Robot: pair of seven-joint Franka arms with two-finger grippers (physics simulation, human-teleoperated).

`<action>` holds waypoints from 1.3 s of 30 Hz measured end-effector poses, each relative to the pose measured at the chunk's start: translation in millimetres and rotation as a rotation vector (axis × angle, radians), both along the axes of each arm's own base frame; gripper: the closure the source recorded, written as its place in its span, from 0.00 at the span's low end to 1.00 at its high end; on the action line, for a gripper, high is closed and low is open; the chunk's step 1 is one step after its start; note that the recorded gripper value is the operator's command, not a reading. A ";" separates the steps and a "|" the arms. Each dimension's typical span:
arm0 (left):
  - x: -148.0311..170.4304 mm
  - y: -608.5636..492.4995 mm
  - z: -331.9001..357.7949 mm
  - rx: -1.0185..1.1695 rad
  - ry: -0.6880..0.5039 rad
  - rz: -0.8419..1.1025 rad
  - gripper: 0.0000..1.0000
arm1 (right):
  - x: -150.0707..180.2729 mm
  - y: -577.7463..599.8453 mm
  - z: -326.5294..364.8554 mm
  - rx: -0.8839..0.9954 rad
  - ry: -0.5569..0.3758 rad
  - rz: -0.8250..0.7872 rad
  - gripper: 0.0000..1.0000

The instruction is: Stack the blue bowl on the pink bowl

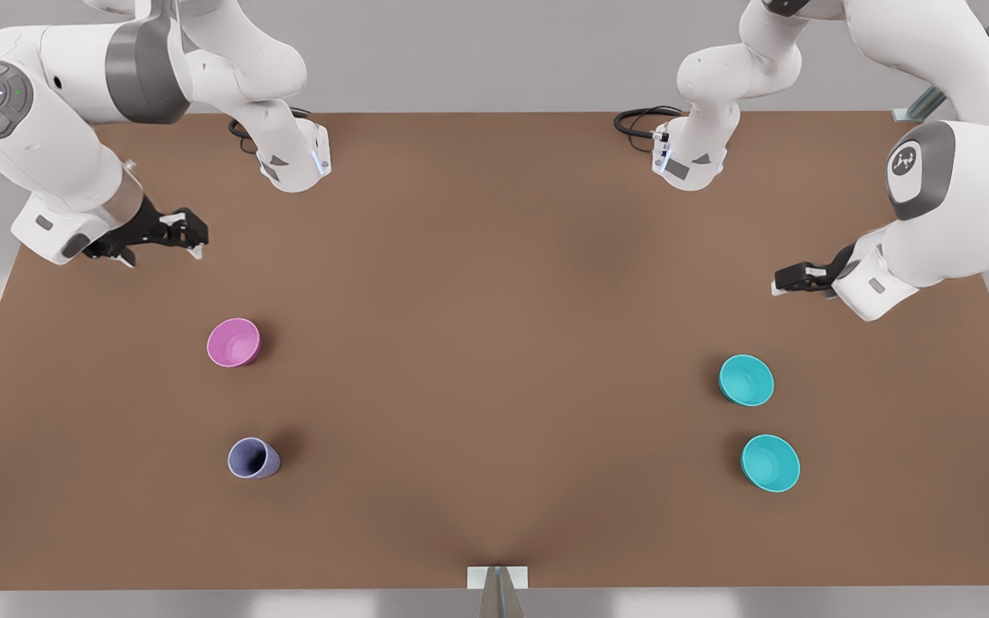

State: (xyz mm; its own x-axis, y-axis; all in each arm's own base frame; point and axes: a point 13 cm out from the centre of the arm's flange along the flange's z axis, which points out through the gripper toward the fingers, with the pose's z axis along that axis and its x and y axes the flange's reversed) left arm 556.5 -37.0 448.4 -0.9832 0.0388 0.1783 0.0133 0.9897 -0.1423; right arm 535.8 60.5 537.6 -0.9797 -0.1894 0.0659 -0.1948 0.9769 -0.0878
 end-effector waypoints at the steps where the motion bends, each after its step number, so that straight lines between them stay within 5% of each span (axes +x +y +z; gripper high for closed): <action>1: 0.0 0.0 0.8 0.000 -0.002 0.000 0.00 | 0.6 0.1 -1.0 0.000 0.001 0.001 0.00; 3: 0.7 0.1 10.6 0.001 -0.019 0.001 0.00 | 12.2 1.7 -27.7 -0.005 0.047 0.001 0.00; 8: 2.3 6.4 15.0 0.002 -0.025 0.011 0.00 | 52.9 -114.0 -218.1 0.007 0.337 -0.203 0.00; 13: 1.8 5.8 14.7 0.002 -0.023 0.009 0.00 | 20.4 -154.9 -349.1 0.103 0.435 -0.284 0.00; 23: -0.6 3.5 12.8 -0.001 -0.009 0.005 0.00 | -41.7 -166.1 -434.2 0.201 0.293 -0.332 0.00; 31: -9.1 -4.9 7.7 -0.001 0.031 -0.014 0.00 | -44.3 -164.8 -482.5 0.220 0.263 -0.316 0.00; 34: -11.3 -0.9 8.3 -0.001 0.039 -0.007 0.00 | -40.9 -165.4 -491.1 0.223 0.255 -0.305 0.51; 35: -12.2 0.9 7.2 -0.001 0.045 -0.004 0.00 | -39.6 -165.6 -494.4 0.225 0.254 -0.301 0.78; 39: -15.2 2.1 6.2 -0.001 0.059 -0.004 0.00 | -17.6 -162.7 -480.7 0.248 0.210 -0.264 0.79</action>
